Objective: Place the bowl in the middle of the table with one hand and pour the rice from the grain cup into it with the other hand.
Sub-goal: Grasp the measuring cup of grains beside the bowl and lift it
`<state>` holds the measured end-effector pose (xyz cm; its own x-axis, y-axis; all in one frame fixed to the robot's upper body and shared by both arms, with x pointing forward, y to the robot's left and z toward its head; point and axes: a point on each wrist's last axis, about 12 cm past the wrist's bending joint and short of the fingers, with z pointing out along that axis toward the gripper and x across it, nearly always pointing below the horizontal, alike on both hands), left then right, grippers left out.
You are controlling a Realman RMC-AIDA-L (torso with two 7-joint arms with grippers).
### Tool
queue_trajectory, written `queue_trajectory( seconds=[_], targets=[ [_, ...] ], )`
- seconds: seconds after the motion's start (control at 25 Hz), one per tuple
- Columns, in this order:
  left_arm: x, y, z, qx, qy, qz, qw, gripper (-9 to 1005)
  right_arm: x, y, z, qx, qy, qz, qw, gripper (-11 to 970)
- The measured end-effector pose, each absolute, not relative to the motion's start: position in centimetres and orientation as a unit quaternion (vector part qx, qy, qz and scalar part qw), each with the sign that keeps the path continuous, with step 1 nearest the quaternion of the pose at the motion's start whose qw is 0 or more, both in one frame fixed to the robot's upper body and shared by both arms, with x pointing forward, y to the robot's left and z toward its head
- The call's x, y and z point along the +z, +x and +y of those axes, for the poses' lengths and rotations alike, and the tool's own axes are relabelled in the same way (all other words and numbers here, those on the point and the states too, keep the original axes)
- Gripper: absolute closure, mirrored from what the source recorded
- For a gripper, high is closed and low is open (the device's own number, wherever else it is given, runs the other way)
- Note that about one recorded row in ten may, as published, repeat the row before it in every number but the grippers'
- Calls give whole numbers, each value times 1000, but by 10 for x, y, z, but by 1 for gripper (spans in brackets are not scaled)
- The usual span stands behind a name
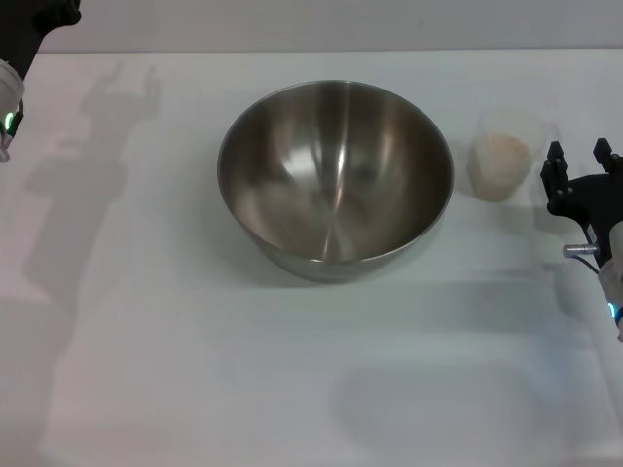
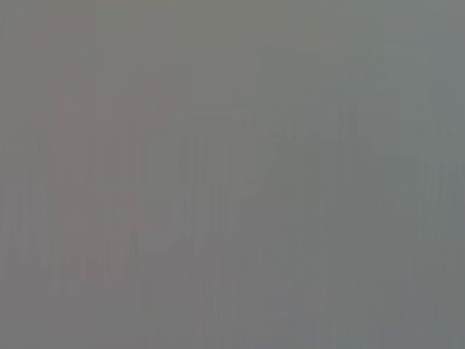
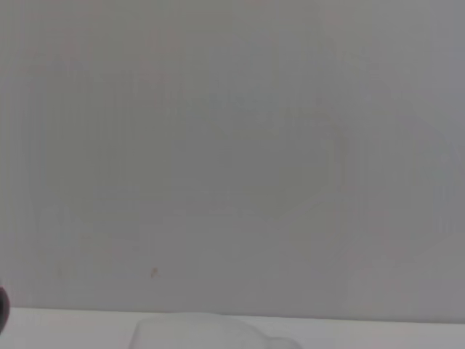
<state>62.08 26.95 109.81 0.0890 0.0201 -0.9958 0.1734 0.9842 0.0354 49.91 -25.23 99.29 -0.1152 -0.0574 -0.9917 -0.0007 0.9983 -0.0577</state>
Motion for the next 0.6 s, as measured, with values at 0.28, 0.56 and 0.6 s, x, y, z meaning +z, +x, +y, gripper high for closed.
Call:
queue_trajectory(
  seconds=[0.28, 0.56, 0.6],
  targets=[
    [1099, 621, 269, -48, 77, 671, 736, 545, 994, 501, -251, -20, -22, 746, 666, 444],
    [1098, 620, 269, -46, 77, 671, 736, 545, 994, 502, -251, -19, -21, 746, 666, 447],
    [1098, 620, 270, -46, 76, 672, 736, 545, 994, 502, -251, -19, -21, 746, 666, 447]
  ],
)
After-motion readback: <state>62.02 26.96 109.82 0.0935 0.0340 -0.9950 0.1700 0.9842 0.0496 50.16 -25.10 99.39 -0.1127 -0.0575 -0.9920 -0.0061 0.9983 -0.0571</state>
